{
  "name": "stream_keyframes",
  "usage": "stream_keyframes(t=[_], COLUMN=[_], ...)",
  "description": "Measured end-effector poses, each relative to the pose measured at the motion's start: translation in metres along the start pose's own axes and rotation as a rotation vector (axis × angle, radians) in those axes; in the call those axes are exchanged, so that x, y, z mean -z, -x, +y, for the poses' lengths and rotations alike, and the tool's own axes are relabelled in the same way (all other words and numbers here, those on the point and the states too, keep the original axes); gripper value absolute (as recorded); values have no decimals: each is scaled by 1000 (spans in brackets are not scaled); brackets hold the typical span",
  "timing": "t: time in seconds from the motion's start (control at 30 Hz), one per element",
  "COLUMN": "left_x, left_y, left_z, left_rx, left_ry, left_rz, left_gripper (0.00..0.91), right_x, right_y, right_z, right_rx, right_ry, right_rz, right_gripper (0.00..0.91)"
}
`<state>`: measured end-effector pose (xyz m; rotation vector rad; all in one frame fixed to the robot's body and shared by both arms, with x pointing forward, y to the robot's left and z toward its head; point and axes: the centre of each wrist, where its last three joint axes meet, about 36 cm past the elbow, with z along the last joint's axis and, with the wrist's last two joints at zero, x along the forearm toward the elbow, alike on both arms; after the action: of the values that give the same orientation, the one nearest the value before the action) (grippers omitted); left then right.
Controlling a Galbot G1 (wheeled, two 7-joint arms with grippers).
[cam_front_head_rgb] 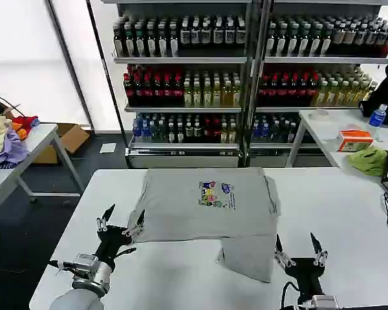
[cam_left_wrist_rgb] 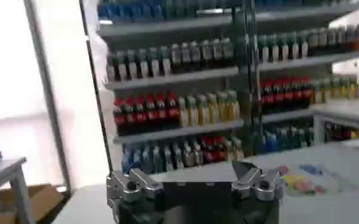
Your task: Fold and organize the clothes.
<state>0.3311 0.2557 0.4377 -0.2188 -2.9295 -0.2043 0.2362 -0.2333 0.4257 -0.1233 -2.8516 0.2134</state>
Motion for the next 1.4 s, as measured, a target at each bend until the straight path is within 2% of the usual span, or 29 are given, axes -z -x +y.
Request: stream_keyframes(t=[0.27,0.43,0.83,1.23,1.27,1.3,1.33,1.37,1.4], left_x=[-18,-26,-46,-54,-54,-55,-55,-55,-56], left_y=[13,21,32,32,31,31,31,31,30], left_z=[16,25,32,33,33,33,32,32,33], left_rx=[-42,-61,-84,-93,-96,-99,-102,-104,-106], left_ry=[22,17,10,-2,-6,-11,-15,-17,-20], left_rz=[143,186,258,289,293,297,299,302,305], left_gripper=[907,907,907,907,897,836,343,50,10], right_x=[-6,-9,-21,-33,-34,-35,-37,-38,-39], right_y=[-6,-7,2,10,11,11,11,12,12], right_z=[10,17,41,56,56,56,56,56,57], right_rx=[3,12,39,51,51,51,51,49,48], right_ry=[30,41,73,85,85,86,87,88,89], right_rz=[96,127,172,206,209,210,212,214,217], right_gripper=[907,907,907,907,877,685,353,0,0])
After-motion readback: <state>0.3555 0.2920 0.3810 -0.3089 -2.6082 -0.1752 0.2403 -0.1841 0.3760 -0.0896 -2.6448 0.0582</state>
